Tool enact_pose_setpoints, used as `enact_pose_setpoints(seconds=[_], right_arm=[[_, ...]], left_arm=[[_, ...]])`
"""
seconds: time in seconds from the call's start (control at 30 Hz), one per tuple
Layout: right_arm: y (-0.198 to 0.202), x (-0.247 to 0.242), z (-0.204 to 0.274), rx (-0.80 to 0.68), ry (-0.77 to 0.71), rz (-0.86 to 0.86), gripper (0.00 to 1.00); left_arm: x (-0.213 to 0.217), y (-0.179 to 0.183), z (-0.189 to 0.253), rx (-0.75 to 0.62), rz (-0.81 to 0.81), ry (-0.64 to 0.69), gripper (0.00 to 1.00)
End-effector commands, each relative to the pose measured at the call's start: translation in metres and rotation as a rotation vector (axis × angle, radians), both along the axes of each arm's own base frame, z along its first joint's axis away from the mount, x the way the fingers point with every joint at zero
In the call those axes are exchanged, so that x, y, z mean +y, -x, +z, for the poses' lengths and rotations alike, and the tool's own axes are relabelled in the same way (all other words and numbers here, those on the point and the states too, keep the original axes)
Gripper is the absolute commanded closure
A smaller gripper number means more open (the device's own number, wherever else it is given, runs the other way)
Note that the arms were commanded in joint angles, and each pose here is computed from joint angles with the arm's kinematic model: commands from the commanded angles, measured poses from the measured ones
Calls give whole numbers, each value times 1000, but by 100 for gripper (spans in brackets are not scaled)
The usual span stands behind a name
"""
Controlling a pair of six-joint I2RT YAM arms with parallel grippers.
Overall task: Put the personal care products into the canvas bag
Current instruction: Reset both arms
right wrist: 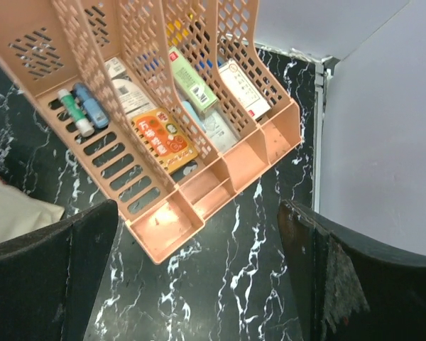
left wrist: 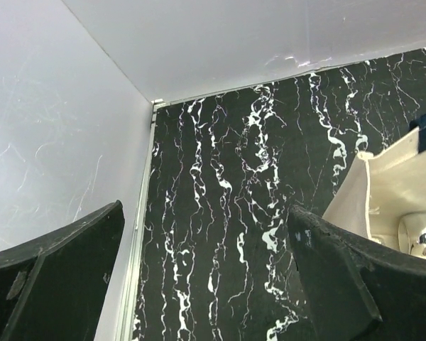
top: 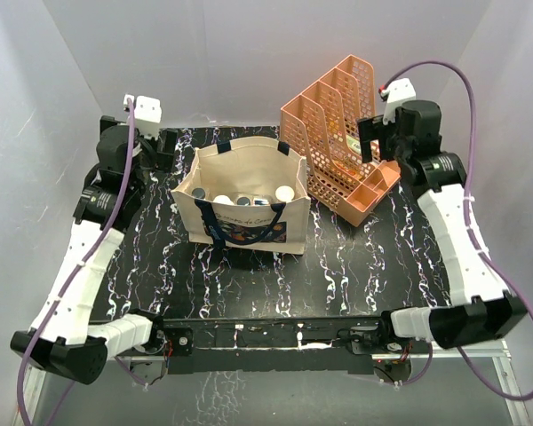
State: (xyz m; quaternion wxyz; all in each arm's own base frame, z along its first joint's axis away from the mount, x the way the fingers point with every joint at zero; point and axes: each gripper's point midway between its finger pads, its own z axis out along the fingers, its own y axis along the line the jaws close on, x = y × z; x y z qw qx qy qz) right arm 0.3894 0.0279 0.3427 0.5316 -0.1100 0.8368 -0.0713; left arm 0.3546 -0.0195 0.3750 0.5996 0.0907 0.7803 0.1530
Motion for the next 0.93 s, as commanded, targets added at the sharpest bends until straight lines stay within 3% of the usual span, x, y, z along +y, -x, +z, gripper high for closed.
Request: enact_pose_setpoints(seconds=[0.0, 0.17, 0.4, 0.9], right_arm=[[25, 3, 62, -260, -74, 30, 1], [48, -1, 62, -315, -89, 22, 1], [74, -30, 89, -413, -103, -40, 1], [85, -42, 88, -377, -86, -71, 1]], left_arm=[[14, 36, 27, -91, -11, 28, 3], [31, 51, 37, -139, 16, 20, 3], [52, 65, 49, -187, 84, 176, 3], [60, 65, 34, -129, 88, 213, 3]])
